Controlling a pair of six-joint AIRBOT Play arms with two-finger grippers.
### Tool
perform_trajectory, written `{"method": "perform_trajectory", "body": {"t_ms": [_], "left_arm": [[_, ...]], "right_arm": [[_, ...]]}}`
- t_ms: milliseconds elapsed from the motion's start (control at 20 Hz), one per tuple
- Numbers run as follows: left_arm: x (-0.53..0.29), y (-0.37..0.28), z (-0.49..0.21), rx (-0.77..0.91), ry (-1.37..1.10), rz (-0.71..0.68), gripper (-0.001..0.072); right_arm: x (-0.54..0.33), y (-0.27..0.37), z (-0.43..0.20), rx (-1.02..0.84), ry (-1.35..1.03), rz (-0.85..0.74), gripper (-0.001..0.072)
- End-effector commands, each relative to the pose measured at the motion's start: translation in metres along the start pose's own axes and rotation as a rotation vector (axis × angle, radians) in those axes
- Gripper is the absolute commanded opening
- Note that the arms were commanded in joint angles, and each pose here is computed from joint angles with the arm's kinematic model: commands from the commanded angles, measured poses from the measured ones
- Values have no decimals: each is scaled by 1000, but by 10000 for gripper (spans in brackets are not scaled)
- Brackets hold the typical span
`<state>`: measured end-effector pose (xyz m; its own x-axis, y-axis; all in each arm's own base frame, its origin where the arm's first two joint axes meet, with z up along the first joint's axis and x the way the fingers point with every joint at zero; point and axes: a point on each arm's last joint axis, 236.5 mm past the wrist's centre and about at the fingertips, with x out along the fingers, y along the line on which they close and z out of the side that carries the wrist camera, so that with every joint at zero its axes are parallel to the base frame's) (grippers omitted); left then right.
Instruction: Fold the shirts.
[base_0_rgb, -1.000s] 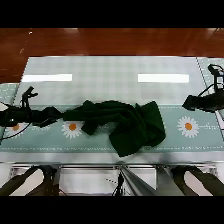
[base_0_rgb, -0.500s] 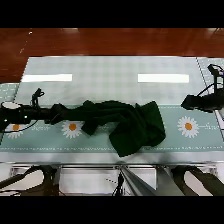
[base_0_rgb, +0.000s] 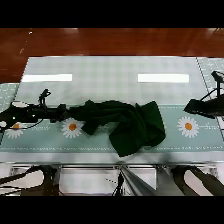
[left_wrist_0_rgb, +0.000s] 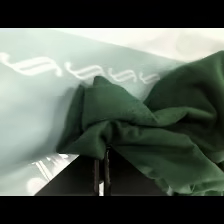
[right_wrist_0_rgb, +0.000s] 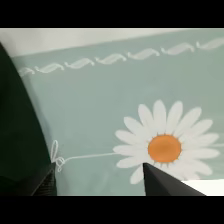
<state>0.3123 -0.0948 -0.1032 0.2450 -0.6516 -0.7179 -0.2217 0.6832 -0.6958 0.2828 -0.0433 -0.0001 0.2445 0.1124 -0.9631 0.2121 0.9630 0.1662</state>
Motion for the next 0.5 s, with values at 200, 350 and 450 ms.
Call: {"method": "perform_trajectory", "body": {"t_ms": [200,350,450], "left_arm": [[-34,-22,8,79,-65,-57,26],[-41,-31,8,107,-80,-64,26],[-43,-34,6,115,-76,-71,26]], "right_arm": [[54,52,-45,201,64,324,588],[70,53,-62,243,90,332,569],[77,52,-76,253,126,328,568]]}}
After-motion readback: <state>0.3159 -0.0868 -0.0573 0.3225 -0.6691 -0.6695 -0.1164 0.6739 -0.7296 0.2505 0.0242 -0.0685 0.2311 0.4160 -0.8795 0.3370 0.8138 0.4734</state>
